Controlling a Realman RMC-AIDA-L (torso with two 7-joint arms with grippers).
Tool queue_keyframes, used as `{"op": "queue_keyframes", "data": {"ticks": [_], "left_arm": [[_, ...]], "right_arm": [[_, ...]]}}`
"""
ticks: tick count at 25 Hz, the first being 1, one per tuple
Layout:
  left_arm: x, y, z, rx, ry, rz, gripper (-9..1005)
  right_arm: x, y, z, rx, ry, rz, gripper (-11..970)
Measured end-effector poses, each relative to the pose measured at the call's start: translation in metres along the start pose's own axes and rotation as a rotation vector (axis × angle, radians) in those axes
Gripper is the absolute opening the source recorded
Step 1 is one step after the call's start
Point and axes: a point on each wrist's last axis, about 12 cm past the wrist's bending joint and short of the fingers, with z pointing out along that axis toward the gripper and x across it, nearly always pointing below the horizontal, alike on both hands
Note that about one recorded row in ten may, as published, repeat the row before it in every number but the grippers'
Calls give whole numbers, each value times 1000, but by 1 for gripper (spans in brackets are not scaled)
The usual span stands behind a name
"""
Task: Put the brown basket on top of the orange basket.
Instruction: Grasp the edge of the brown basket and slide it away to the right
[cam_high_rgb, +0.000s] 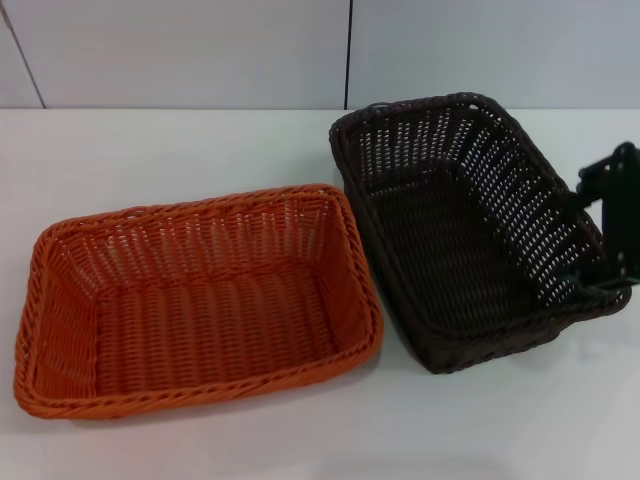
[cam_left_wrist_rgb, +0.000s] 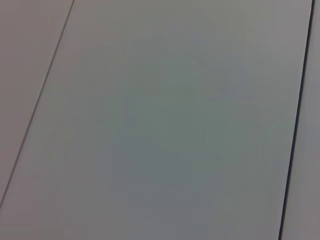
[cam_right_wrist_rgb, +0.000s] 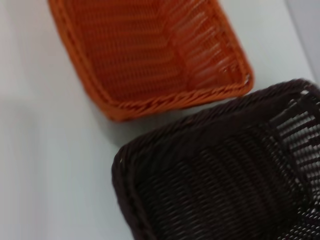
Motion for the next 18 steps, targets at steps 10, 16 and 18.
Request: {"op": "queue_keyframes", "data": {"ticks": [10, 16, 18], "left_arm": [[1, 2, -2, -7, 1, -4, 762], [-1, 1, -3, 0, -10, -5, 762], [-1, 1, -3, 1, -12, -6, 762]], "right_arm": [[-3, 10, 22, -121, 31, -87, 628], [1, 11, 35, -177, 33, -109, 611], [4, 10, 41, -195, 31, -118, 604]]}}
